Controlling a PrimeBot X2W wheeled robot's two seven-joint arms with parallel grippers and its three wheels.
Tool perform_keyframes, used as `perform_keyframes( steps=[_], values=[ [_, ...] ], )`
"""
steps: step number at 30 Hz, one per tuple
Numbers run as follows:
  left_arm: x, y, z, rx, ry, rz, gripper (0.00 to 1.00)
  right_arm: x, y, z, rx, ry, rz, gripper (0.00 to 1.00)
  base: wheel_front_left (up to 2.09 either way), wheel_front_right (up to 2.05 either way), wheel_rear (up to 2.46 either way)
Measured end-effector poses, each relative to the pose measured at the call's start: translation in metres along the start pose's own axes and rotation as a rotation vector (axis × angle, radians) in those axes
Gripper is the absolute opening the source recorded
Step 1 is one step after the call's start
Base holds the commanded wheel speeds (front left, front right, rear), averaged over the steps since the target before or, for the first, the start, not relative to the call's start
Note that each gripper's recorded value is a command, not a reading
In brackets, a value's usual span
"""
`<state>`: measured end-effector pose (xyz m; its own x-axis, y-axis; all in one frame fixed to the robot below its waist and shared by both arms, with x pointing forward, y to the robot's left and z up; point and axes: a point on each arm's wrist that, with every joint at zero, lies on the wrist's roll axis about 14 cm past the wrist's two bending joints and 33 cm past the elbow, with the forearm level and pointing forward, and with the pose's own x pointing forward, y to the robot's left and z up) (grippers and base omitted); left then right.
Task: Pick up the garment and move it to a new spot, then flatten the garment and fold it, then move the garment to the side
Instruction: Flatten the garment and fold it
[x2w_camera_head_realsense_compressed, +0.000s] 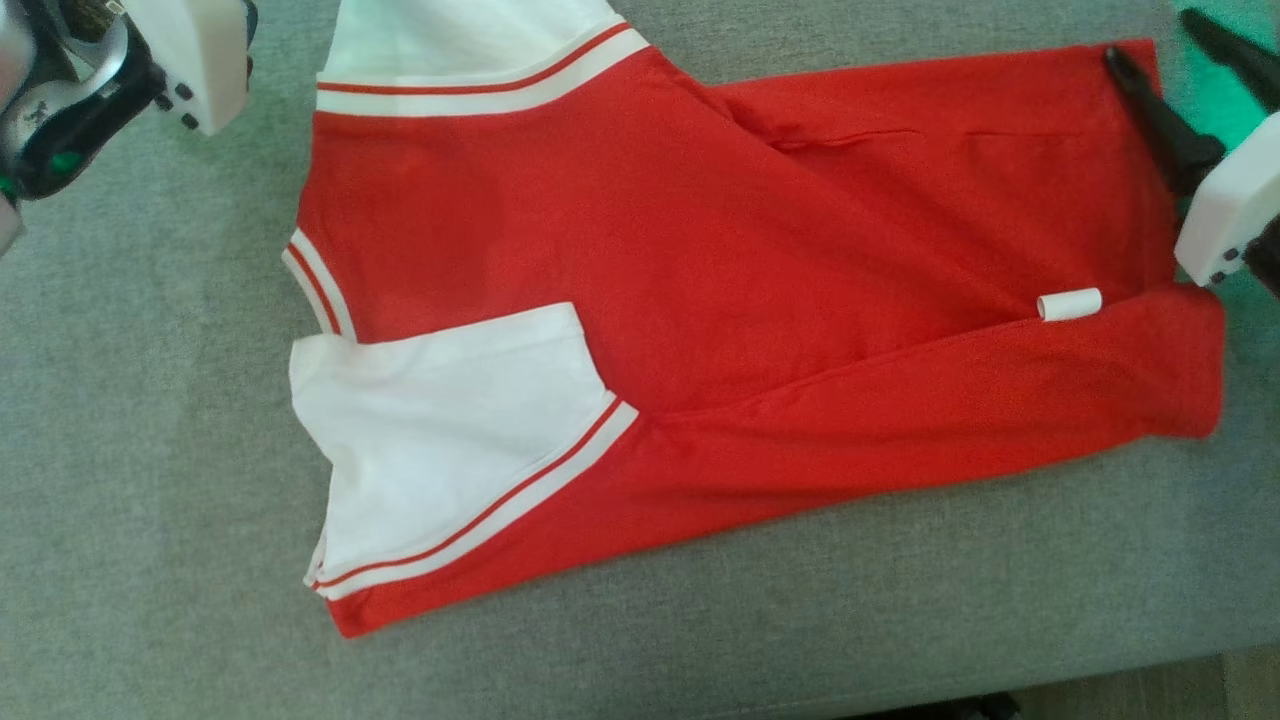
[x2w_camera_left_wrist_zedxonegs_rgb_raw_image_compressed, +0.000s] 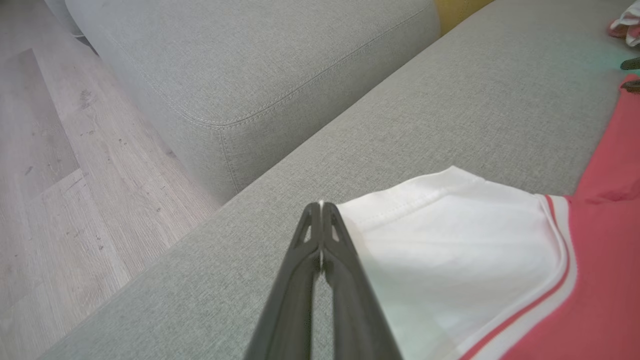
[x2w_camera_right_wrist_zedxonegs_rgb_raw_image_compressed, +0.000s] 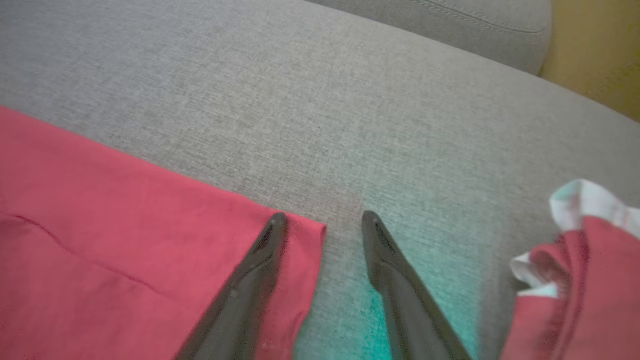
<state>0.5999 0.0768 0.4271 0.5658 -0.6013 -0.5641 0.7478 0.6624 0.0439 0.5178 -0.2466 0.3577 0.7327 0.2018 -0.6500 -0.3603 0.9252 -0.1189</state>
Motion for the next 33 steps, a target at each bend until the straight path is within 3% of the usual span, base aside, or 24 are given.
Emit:
perform_keyframes(
  steps=[1, 2, 12, 22, 28, 33],
  values=[
    [-0.001, 0.0, 0.001, 0.0, -0.002, 0.0, 0.0, 0.001, 0.001, 0.0, 0.004, 0.001, 0.006, 0.11, 0.0, 0.0, 0.0],
    [-0.002, 0.0, 0.001, -0.003, -0.004, 0.0, 0.0, 0.002, 0.003, -0.001, 0.01, 0.005, 0.013, 0.0, 0.0, 0.0, 0.0],
    [-0.016, 0.007, 0.013, 0.012, -0.073, 0.038, 0.0, -0.002, 0.003, 0.006, 0.05, -0.038, 0.021, 0.0, 0.0, 0.0, 0.0],
    [-0.044, 0.031, 0.065, 0.132, -0.333, 0.129, 0.0, -0.009, -0.023, 0.075, 0.045, -0.306, -0.041, 0.0, 0.0, 0.0, 0.0],
    [-0.059, 0.024, 0.066, 0.112, -0.366, 0.127, 0.0, -0.011, -0.017, 0.08, 0.039, -0.324, -0.026, 0.0, 0.0, 0.0, 0.0],
    [-0.072, -0.003, 0.039, 0.065, -0.349, 0.069, 0.0, -0.018, -0.009, 0.064, 0.043, -0.309, -0.009, 0.0, 0.0, 0.0, 0.0]
  ],
)
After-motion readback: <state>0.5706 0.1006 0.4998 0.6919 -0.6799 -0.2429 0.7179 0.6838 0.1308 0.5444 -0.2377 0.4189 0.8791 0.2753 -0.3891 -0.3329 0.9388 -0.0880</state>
